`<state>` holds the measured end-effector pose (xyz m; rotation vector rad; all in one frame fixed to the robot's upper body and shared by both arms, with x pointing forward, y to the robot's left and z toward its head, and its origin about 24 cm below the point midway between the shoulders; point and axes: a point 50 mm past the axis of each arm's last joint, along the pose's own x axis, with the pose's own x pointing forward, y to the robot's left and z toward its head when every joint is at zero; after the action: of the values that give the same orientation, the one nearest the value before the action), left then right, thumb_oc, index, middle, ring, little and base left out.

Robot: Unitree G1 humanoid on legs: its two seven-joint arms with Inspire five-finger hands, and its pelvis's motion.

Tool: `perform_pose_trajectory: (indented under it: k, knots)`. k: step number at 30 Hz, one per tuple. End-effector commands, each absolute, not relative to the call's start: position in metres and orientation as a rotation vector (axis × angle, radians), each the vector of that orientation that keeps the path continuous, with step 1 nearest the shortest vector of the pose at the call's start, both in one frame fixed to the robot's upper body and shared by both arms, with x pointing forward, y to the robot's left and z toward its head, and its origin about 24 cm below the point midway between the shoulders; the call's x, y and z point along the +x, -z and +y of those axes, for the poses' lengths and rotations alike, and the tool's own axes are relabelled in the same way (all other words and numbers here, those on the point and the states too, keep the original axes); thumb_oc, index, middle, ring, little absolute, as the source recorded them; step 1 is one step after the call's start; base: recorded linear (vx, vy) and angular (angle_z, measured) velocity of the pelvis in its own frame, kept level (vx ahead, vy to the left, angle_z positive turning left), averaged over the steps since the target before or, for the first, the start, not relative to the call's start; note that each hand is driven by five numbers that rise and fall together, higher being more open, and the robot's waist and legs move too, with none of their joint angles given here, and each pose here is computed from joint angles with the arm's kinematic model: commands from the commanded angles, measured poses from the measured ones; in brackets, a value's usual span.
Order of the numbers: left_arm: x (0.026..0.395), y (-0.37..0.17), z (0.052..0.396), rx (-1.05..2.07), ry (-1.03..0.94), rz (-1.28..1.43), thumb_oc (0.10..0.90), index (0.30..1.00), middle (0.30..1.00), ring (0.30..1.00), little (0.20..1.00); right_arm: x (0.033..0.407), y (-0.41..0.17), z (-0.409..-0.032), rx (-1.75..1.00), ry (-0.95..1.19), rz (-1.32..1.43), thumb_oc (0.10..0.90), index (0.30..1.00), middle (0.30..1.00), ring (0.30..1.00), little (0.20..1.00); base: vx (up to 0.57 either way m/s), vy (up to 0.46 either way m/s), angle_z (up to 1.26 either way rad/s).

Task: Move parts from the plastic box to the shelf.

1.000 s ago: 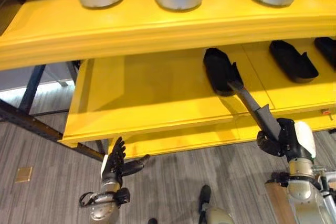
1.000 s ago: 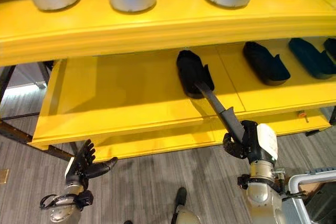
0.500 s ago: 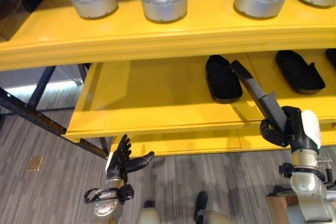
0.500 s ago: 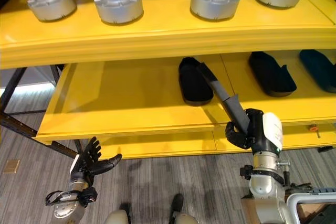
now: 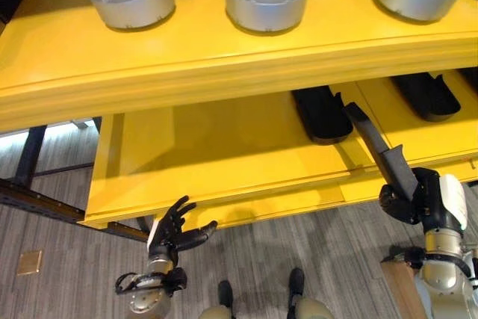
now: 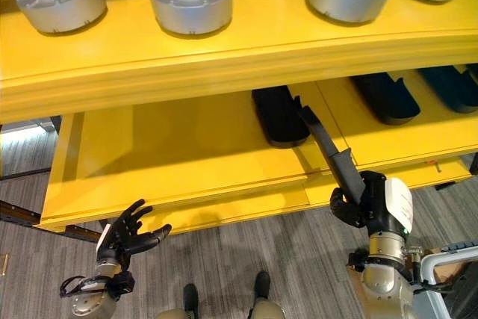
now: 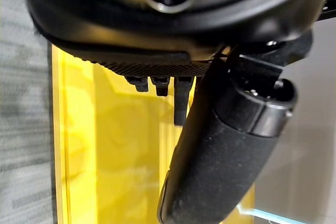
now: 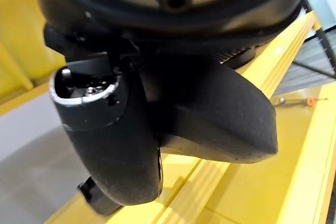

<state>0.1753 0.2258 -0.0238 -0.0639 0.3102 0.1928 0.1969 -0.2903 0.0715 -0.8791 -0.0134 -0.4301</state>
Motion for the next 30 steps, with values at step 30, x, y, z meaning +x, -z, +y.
perform_pose_trajectory:
  k: [30]
  knots:
    - [0.196,-0.033,0.239,0.046,-0.157,0.034,0.900,1.000,1.000,1.000,1.000,0.257,-0.226,-0.208,-0.989,0.293,-0.833,0.400,0.300,0.300,0.300,0.300,0.00,0.021,0.02]
